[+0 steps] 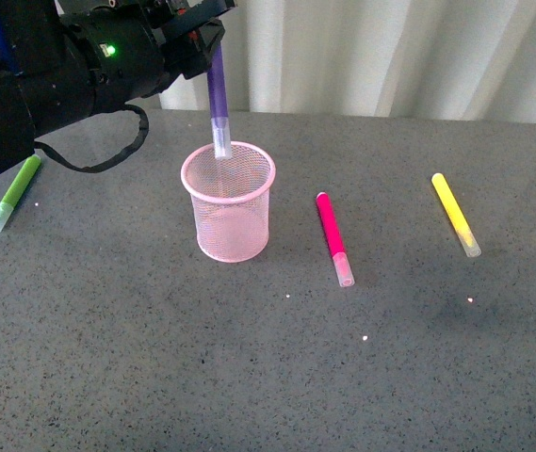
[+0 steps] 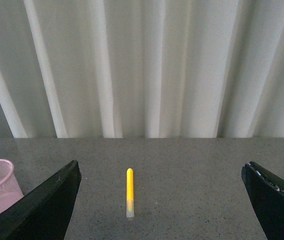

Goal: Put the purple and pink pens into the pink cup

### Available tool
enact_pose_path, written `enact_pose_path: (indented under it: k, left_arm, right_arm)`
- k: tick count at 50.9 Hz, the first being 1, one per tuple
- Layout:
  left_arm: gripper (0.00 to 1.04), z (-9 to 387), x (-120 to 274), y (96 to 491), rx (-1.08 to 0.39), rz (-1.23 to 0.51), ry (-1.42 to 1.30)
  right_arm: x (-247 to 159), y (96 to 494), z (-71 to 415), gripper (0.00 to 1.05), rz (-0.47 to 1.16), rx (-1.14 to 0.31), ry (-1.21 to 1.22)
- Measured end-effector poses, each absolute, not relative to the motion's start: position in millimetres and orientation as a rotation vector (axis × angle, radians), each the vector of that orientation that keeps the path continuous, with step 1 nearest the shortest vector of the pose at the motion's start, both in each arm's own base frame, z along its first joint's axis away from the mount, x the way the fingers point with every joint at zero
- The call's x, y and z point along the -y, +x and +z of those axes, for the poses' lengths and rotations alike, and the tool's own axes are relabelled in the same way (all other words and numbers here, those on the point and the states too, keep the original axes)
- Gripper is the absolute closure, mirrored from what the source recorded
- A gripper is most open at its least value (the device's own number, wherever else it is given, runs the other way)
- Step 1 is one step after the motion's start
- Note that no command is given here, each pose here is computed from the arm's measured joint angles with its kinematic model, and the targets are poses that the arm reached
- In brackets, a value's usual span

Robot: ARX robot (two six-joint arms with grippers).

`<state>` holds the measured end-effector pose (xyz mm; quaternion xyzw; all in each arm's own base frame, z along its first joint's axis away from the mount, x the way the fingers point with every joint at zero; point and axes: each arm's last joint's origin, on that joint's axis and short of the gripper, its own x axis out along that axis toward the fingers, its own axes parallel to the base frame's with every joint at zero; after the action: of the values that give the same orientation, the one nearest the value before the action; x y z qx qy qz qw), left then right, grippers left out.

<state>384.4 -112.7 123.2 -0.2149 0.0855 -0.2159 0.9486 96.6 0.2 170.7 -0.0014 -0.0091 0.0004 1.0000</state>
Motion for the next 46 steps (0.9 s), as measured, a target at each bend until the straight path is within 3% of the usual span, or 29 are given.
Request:
enact_pose_path:
  k: [37,46]
  left_arm:
    - [0.92,103.3,118.8,385.7,-0.19,-0.397,-0.432]
    - [0.52,101.9,117.7,385.5,-0.227,-0.402,-0.442]
  right_arm:
    - [-0.2,96.6,170.7,0.07,0.001,0.018,-0.003]
    - [-0.2,96.6,170.7,0.07,0.001,0.018,-0.003]
